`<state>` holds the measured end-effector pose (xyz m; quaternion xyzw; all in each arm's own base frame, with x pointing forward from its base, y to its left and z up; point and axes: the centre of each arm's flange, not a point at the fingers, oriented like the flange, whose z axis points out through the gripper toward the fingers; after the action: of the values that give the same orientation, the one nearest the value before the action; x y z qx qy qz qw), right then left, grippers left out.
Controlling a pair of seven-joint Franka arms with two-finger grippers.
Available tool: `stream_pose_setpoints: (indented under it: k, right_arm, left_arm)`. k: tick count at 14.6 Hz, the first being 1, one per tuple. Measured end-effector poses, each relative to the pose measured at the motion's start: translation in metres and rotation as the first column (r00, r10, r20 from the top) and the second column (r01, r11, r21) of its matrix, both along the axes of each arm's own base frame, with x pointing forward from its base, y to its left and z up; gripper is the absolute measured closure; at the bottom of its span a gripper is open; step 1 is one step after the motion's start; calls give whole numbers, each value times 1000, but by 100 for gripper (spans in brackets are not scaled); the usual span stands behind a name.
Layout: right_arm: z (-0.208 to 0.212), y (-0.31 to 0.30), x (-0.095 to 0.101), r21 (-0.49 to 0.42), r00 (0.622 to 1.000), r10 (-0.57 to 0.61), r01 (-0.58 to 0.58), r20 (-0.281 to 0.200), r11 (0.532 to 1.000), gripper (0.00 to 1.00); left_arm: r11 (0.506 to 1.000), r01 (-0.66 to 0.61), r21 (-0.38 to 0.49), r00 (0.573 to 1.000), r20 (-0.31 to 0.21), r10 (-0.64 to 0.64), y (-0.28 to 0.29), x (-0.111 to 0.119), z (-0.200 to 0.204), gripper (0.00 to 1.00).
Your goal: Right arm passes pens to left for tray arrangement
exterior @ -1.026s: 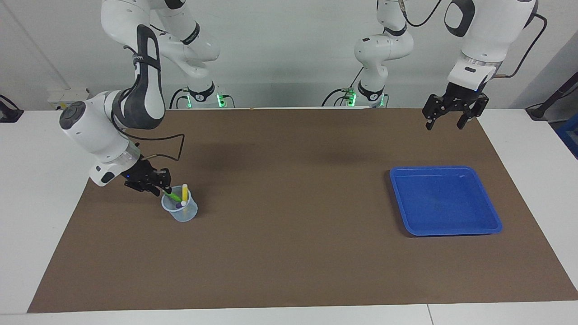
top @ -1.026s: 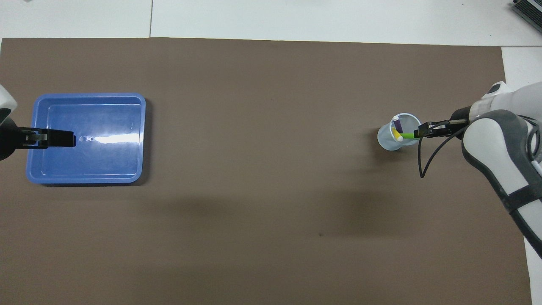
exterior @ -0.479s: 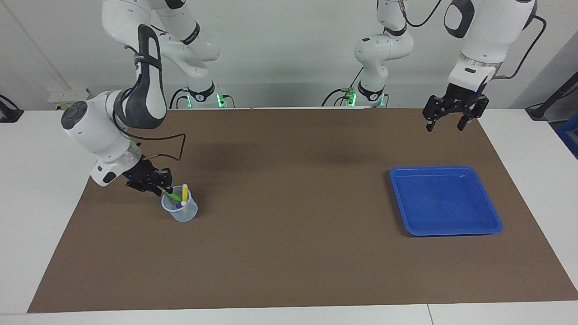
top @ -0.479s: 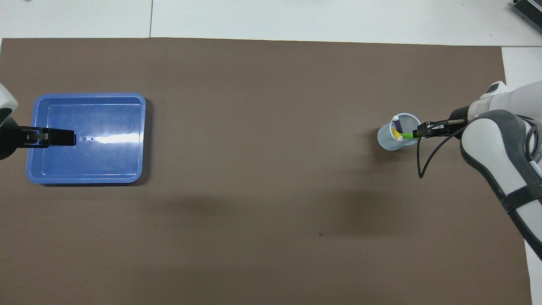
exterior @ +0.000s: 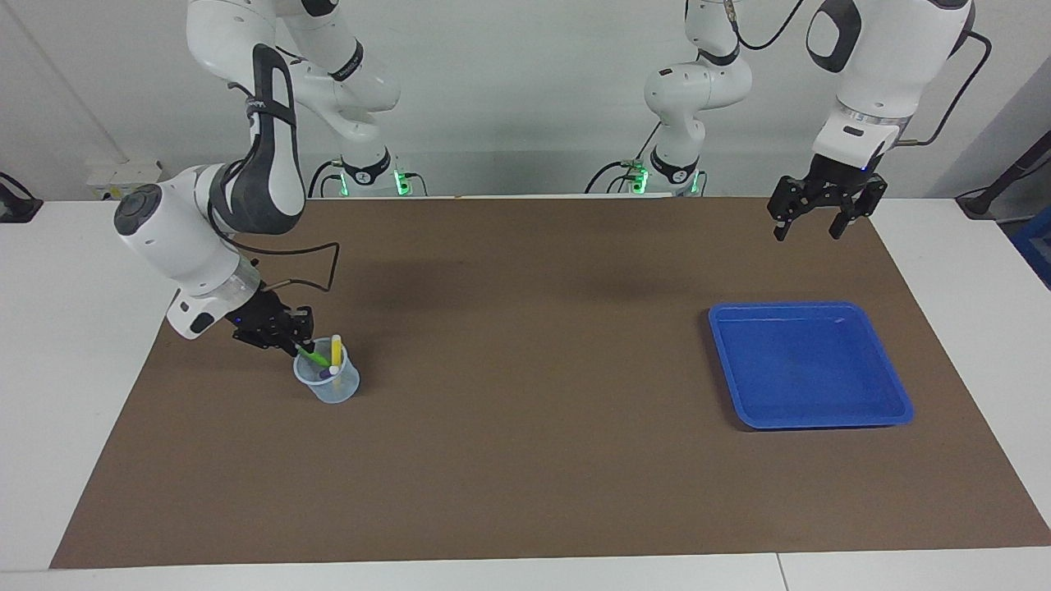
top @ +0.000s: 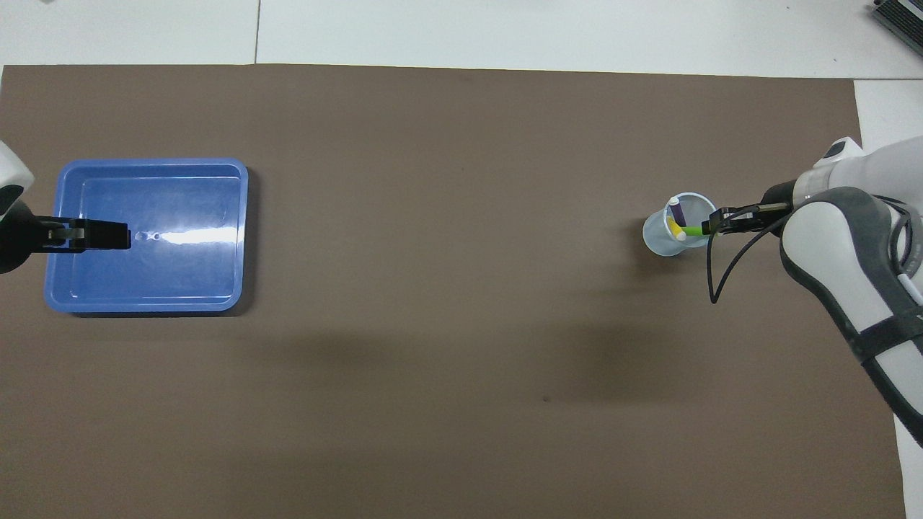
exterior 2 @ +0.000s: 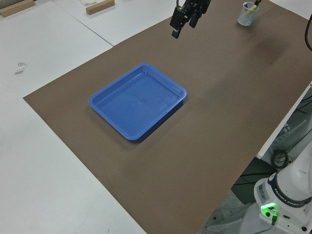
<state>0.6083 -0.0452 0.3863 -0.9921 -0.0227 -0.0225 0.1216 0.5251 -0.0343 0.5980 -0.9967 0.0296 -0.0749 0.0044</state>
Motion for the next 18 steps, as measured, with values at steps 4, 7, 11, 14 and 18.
stream_pose_setpoints:
  k: [4, 7, 11, 14, 18]
  right_arm:
    - [2, 0, 0, 0, 1000, 0, 0, 3, 1000, 81]
    - [2, 0, 0, 0, 1000, 0, 0, 3, 1000, 81]
    - [3, 0, 1, -1, 1000, 0, 0, 6, 1000, 81]
    - [11, 1, 4, -2, 1000, 2, -2, 21, 1000, 81]
    - [25, 10, 9, -4, 999, 23, -23, 43, 1000, 81]
  left_arm:
    - [1000, 0, 0, 1000, 0, 0, 0, 0, 0, 6]
    - [1000, 0, 0, 1000, 0, 0, 0, 0, 0, 7]
    - [1000, 0, 0, 1000, -1, 0, 0, 0, -1, 8]
    - [1000, 0, 0, 1000, 1, 0, 0, 0, -4, 8]
    - [1000, 0, 0, 1000, 10, 0, 0, 1, -6, 8]
